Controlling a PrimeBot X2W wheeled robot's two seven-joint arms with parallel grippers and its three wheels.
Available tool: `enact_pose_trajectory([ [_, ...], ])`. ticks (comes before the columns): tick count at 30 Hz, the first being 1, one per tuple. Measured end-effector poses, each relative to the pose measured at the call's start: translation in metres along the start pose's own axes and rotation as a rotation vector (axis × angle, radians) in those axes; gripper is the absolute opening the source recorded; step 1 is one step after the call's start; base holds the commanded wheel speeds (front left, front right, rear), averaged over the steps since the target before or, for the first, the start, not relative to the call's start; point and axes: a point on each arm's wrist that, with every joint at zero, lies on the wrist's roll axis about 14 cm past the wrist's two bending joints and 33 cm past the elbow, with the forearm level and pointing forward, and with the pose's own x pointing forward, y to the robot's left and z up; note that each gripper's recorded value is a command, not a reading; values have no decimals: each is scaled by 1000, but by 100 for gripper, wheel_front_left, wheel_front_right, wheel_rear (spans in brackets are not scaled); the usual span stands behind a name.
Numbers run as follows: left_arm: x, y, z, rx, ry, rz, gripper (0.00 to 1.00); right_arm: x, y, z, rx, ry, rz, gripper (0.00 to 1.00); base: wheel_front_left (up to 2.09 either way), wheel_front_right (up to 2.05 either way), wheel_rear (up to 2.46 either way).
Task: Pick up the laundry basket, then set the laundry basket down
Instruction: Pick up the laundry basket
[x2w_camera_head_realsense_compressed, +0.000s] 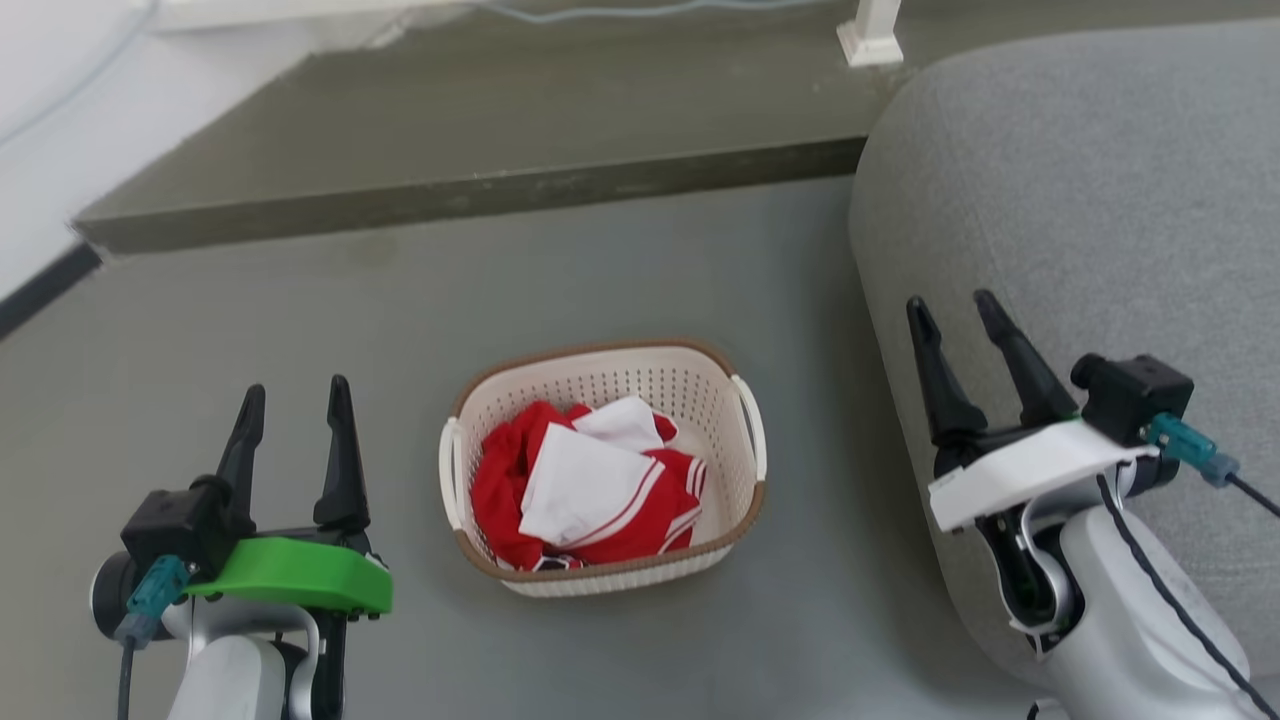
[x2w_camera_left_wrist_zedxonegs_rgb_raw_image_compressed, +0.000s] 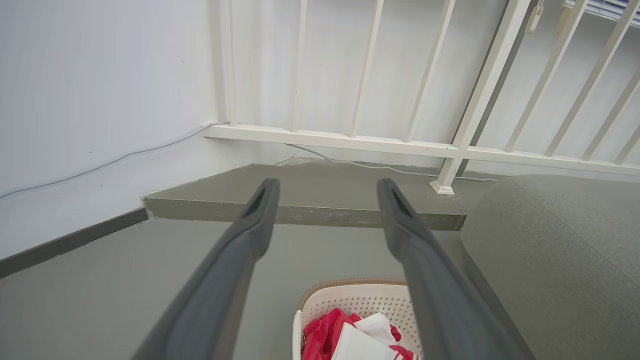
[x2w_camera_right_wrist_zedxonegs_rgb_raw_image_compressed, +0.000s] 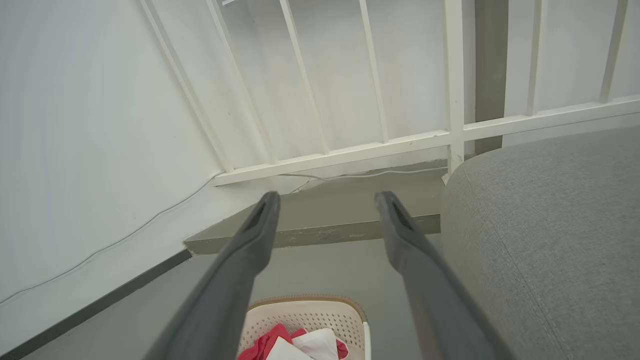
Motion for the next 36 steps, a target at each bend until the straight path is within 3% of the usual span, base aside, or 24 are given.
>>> enact_pose_trajectory([
  [23,53,0,-51,-5,89,-22,100,42,-28,-32,16,55,-47,100,0,0,0],
  [36,75,12,-96,-11,166,-8,100,61,-43,-70,24,129,-63,100,0,0,0],
])
